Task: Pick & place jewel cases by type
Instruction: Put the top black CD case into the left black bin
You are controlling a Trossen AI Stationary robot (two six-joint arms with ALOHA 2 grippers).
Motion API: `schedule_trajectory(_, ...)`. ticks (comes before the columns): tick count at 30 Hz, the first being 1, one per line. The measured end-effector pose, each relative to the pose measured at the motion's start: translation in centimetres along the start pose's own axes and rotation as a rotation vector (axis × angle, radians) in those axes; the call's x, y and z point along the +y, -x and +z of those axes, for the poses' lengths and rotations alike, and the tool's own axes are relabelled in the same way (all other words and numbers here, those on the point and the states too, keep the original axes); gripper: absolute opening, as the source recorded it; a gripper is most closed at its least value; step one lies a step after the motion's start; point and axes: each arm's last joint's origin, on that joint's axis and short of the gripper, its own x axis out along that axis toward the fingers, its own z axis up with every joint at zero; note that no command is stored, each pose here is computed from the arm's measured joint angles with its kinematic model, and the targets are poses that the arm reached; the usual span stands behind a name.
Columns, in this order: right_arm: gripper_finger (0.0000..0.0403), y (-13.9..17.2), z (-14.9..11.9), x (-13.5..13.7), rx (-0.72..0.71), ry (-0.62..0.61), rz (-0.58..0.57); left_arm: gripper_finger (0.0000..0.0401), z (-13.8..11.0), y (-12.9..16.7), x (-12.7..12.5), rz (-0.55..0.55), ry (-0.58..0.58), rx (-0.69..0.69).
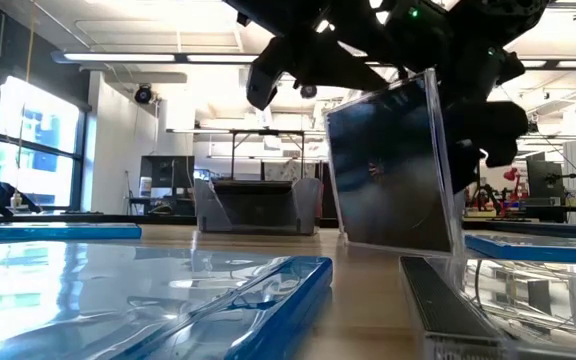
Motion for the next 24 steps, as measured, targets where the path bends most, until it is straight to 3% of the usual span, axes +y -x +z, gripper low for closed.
schedule_trajectory(7, 0.0244, 0.03, 0.08, 0.08, -0.003, -0.023, 0.014, 0.0177, 0.08, 0.03, -0.13, -0.029, 0.086, -0.029)
schedule_trajectory(15, 0.0244, 0.08, 0.11, 0.19, -0.002, 0.009, 0.026, 0.0177, 0.68, 0.16, 0.02, 0.021, 0.050, -0.041)
schedule_trajectory(24, 0.0244, 0.95, 0.34, 0.19, -0.016, 0.051, -0.005, 0.0177, 0.67, 0.17, -0.03, 0.001, 0.110, -0.050)
